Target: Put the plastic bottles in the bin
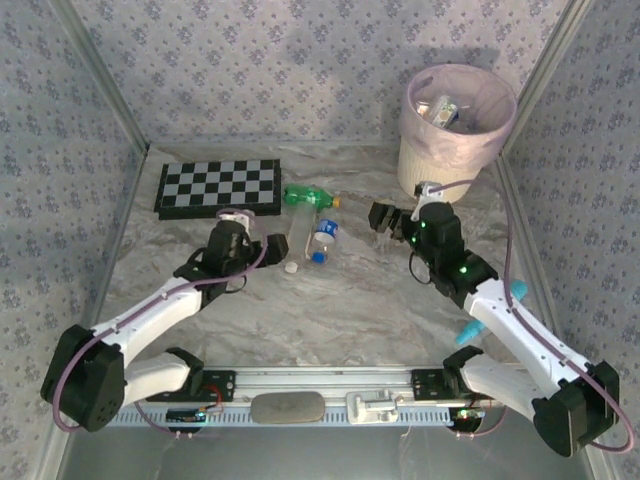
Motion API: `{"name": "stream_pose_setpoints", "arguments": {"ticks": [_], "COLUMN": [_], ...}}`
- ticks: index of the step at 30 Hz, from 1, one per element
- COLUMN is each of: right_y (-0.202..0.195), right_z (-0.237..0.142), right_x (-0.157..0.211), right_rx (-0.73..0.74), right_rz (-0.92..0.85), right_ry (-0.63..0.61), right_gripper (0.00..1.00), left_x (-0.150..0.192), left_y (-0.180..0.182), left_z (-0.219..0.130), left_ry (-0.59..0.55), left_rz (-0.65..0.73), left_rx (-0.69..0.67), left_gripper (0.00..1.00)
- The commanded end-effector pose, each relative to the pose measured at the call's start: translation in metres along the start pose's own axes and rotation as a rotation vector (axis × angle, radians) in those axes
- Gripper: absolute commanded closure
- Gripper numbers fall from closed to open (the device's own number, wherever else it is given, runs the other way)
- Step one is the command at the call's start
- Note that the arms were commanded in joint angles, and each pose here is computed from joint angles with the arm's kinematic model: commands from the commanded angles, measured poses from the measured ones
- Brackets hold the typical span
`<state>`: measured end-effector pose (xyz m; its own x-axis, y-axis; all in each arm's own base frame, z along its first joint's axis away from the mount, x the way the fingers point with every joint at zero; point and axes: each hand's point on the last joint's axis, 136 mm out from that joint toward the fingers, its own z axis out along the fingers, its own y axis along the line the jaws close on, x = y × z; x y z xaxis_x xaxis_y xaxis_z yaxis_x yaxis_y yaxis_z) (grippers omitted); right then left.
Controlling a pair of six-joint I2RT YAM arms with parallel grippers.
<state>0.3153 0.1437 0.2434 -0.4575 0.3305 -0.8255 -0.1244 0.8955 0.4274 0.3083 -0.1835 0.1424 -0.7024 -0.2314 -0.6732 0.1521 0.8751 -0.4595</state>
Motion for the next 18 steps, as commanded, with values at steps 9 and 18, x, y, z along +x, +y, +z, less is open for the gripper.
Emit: {"name": "stream_pose_setpoints", "arguments": {"ticks": [9, 18], "right_y": [0.001, 0.004], "right_z": [0.011, 0.010], "right_x": [0.047, 0.052], "right_rx": [0.015, 0.018], "right_rz": [0.121, 0.111], "right_ry": [0.086, 0.107], "right_gripper": [0.00, 0.00], "left_x": [0.003, 0.020], "left_y": [-0.034, -0.041], "left_z": [0.034, 0.061], "left_ry": [0.184, 0.226], "left_rz": [0.122, 0.349], "left_rx": [0.046, -0.151], "left_gripper": [0.05, 0.08]}}
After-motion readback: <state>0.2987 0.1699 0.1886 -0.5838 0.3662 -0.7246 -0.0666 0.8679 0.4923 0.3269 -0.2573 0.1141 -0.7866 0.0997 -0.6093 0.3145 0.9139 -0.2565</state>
